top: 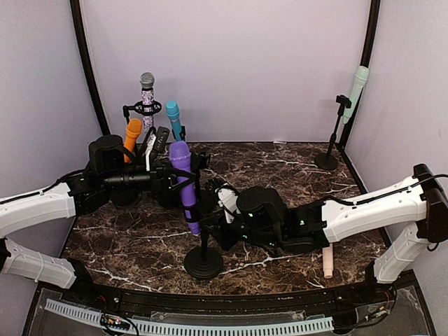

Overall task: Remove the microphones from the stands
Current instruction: Remove the microphone from the microphone stand.

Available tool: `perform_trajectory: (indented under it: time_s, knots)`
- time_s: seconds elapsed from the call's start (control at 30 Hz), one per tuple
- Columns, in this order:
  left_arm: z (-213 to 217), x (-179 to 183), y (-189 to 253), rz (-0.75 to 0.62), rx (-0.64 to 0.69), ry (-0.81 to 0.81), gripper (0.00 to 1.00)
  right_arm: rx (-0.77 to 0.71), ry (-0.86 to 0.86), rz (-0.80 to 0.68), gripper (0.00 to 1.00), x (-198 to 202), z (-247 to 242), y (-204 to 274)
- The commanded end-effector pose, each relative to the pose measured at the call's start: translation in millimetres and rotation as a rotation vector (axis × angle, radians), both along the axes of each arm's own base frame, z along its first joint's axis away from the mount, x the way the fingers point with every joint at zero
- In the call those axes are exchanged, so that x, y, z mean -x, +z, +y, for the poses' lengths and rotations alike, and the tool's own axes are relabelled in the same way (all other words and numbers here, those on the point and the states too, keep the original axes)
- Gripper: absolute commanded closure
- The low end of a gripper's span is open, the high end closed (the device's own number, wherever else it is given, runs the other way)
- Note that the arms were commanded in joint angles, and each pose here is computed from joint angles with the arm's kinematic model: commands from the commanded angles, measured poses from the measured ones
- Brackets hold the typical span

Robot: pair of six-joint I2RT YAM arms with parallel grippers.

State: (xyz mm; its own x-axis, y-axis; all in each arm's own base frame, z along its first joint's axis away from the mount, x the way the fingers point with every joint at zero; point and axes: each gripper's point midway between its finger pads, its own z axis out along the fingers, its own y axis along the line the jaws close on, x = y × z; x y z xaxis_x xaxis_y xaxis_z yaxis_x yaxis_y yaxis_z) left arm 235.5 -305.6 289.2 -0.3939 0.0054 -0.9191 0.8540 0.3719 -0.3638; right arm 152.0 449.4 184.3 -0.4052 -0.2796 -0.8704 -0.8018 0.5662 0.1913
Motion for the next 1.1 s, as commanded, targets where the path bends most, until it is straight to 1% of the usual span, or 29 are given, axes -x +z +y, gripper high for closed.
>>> perform_trajectory:
  time_s: [0.0,0.3,1.07]
  knots:
    - [25.8,-39.9,84.5,-0.206,0.156,0.190,1.00,0.444,0.127,0.146,1.00,49.1,-55.7,-117.3]
    - [34.7,-50.4,94.2,-0.230,0.186,0.201,1.00,0.433,0.136,0.160,1.00,52.6,-58.6,-117.6]
    - [49.7,-62.6,106.2,-0.272,0.184,0.226,1.00,0.430,0.140,0.171,1.00,55.0,-61.3,-120.1]
